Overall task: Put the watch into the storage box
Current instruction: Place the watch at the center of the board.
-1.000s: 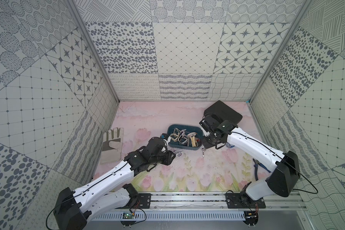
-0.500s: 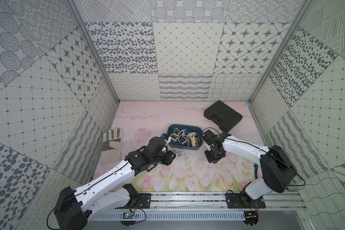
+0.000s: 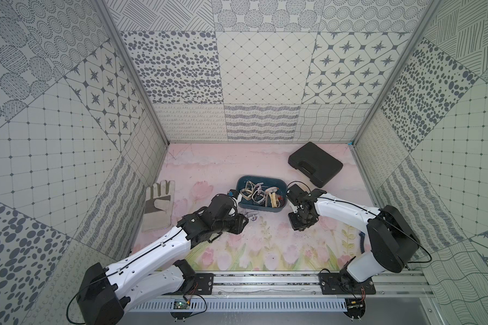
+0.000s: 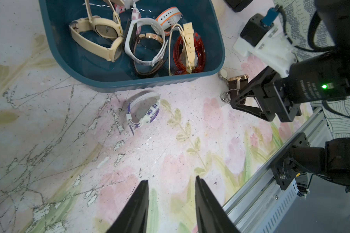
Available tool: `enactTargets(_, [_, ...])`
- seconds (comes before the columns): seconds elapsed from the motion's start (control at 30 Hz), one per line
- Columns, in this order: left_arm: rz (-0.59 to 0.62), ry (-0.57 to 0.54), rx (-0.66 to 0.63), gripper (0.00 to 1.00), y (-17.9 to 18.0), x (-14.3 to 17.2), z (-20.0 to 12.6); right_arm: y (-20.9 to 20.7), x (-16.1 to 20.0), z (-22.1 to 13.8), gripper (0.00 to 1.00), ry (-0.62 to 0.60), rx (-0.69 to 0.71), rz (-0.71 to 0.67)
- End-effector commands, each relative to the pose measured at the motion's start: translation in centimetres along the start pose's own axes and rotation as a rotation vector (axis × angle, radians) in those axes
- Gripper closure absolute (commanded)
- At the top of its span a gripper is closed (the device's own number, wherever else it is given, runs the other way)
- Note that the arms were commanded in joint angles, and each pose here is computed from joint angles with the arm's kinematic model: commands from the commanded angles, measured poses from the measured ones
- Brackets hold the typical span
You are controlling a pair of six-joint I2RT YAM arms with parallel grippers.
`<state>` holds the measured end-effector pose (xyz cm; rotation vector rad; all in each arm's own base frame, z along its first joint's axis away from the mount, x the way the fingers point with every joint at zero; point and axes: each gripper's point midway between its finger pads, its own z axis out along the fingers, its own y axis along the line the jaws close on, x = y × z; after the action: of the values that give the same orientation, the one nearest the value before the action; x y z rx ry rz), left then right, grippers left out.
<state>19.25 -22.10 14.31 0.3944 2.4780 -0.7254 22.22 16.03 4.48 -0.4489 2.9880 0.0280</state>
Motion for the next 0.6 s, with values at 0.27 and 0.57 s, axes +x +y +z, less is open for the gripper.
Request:
enactTargets(0.27, [0.006,-0.002,0.004,0.57,0.0,0.0,0.1,0.4,1.5,-1.2,0.61,-0.003,0.020,-0.035])
enactTargets(0.57, [0.008,0.002,0.003,0.57,0.0,0.1,0.2,0.6,2.0,-0.3,0.69,0.024,0.062,-0.051])
